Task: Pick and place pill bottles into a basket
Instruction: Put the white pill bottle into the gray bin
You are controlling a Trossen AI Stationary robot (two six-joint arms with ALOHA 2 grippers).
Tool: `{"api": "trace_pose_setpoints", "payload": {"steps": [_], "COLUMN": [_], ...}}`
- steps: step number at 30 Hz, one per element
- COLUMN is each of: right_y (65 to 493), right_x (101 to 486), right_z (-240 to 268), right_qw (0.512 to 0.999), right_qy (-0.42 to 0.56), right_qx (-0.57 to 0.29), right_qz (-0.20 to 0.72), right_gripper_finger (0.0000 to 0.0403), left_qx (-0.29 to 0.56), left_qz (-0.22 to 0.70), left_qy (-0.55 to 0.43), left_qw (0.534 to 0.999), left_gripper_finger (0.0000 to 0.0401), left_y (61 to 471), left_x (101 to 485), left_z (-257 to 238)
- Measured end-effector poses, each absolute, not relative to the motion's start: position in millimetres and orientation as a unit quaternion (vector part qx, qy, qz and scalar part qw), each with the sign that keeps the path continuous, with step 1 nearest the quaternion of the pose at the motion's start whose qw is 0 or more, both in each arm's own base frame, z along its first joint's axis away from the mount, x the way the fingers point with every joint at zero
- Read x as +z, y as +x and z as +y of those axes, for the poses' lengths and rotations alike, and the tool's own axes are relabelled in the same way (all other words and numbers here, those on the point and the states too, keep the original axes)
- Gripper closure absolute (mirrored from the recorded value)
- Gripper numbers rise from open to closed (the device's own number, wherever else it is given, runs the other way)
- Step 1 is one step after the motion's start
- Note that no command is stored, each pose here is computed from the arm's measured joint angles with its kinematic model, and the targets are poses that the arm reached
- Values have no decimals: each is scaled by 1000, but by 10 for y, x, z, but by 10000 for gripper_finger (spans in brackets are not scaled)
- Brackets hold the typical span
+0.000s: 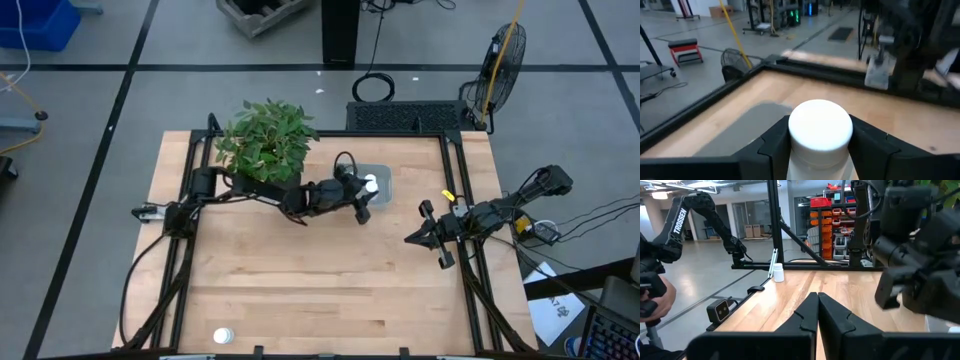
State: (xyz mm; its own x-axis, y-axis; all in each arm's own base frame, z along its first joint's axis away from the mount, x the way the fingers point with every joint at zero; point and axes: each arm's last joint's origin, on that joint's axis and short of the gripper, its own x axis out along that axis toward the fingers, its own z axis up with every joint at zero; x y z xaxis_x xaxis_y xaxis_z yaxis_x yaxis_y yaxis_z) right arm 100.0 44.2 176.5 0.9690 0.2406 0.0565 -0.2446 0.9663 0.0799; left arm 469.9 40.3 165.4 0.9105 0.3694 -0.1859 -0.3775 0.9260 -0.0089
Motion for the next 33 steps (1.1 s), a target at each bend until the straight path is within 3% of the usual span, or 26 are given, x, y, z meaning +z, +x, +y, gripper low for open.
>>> {"api": "trace_pose_setpoints", "payload": {"steps": [6,12,21,28,33], "right_y": [999,1000,1000,999,999], "right_x": [1765,1765,1765,1765,1765], "right_z": [442,442,442,442,442], "right_qw": [991,991,991,991,991], "right_qy": [43,43,43,43,43], "right_qx": [122,122,122,122,122], "right_qz": [-23,-24,-24,-24,-24], "right_gripper_finger": [399,399,399,399,399], "left_qx": [194,218,242,244,245], "left_qz": [104,117,144,159,159], "left_qy": [-16,-13,-20,-21,-24], "left_qw": [975,969,959,957,956], "left_gripper_finger": [239,213,239,199,213], "left_y": [4727,4725,4688,4677,4676], "left_x": [1454,1341,1283,1258,1258], "left_z": [399,481,634,644,649]}}
